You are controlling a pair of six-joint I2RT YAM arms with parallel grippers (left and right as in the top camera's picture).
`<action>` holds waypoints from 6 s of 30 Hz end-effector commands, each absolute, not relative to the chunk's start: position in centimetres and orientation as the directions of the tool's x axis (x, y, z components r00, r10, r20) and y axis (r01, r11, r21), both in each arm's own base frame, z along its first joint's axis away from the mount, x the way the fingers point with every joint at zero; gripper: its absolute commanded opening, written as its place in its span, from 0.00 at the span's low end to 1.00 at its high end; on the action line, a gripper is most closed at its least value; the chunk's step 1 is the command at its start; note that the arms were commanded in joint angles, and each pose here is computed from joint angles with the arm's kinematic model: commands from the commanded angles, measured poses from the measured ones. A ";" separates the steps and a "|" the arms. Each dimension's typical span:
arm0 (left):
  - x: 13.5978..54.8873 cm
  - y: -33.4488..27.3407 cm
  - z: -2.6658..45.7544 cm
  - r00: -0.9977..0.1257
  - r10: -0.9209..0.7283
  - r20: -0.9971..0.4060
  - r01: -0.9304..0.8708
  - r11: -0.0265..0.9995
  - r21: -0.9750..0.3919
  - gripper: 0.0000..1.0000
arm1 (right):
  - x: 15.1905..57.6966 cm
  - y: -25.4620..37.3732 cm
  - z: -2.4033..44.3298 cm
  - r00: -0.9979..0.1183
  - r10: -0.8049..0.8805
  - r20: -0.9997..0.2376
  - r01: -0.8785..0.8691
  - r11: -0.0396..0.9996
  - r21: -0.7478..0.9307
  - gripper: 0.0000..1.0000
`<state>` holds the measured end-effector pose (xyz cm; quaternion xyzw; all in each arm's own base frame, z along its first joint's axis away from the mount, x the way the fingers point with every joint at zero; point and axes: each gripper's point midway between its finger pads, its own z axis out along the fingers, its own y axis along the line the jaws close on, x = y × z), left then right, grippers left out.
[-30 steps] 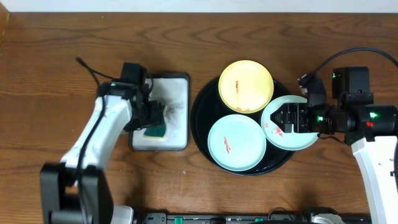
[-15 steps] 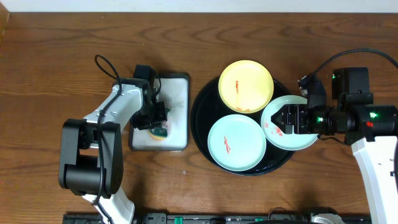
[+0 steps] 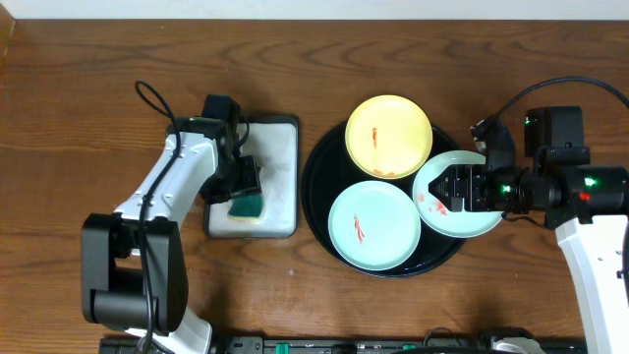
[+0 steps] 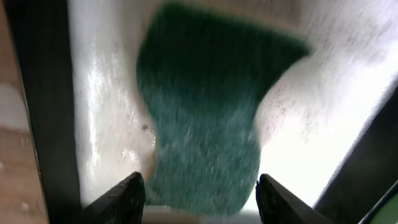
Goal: Clean dirty plates on tray and stack at the side
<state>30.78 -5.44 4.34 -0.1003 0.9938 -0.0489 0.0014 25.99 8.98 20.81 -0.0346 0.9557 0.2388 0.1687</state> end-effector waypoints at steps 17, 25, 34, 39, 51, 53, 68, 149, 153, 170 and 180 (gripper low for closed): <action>30.7 -4.9 0.5 -0.982 -0.188 0.020 -0.189 0.981 -0.046 0.07 | 22.6 6.8 12.2 -0.983 0.148 -0.113 0.100 0.932 0.347 0.77; 30.9 -5.0 4.7 -0.982 -0.187 -0.022 -0.186 0.980 -0.067 0.08 | 21.8 8.2 9.5 -0.993 0.062 -0.103 0.023 0.939 0.344 0.75; 30.1 -6.5 5.3 -0.984 -0.179 0.017 -0.180 0.973 -0.146 0.07 | 23.1 9.3 6.5 -0.998 -0.006 -0.067 -0.025 0.957 0.290 0.73; 30.1 -7.5 8.4 -0.985 -0.173 -0.014 -0.166 0.962 -0.215 0.07 | 23.3 9.5 4.0 -1.000 -0.011 0.005 -0.009 0.960 0.278 0.52; 28.2 -13.0 16.4 -0.973 -0.029 -0.229 0.039 0.957 -0.288 0.07 | 24.9 9.7 -0.5 -0.998 0.054 0.042 0.061 0.981 0.184 0.15; 27.7 -14.3 16.2 -0.976 -0.010 -0.218 0.056 0.955 -0.293 0.08 | 25.8 9.3 -0.6 -0.996 0.084 0.006 0.084 0.984 0.158 0.08; 27.2 -26.4 9.8 -0.996 -0.016 -0.084 0.018 0.921 -0.389 0.08 | 26.8 9.1 -0.6 -0.975 0.223 -0.018 0.218 0.964 0.152 0.01; 30.6 -26.6 0.8 -0.982 0.058 -0.182 0.074 0.994 -0.082 0.08 | 26.3 9.0 -0.6 -0.975 0.221 0.004 0.219 0.965 0.145 0.01; 29.2 -31.8 1.2 -0.991 0.090 -0.095 0.118 0.931 -0.346 0.08 | 26.3 9.0 -0.6 -0.975 0.221 0.004 0.219 0.965 0.145 0.01; 24.5 -32.7 0.4 -0.980 0.196 0.036 0.171 0.920 -0.353 0.07 | 26.1 9.0 -0.6 -0.975 0.221 0.012 0.220 0.965 0.142 0.01; 30.2 -24.4 5.6 -0.994 0.047 -0.098 0.067 0.976 -0.208 0.07 | 26.1 9.0 -0.6 -0.979 0.206 0.011 0.205 0.969 0.141 0.01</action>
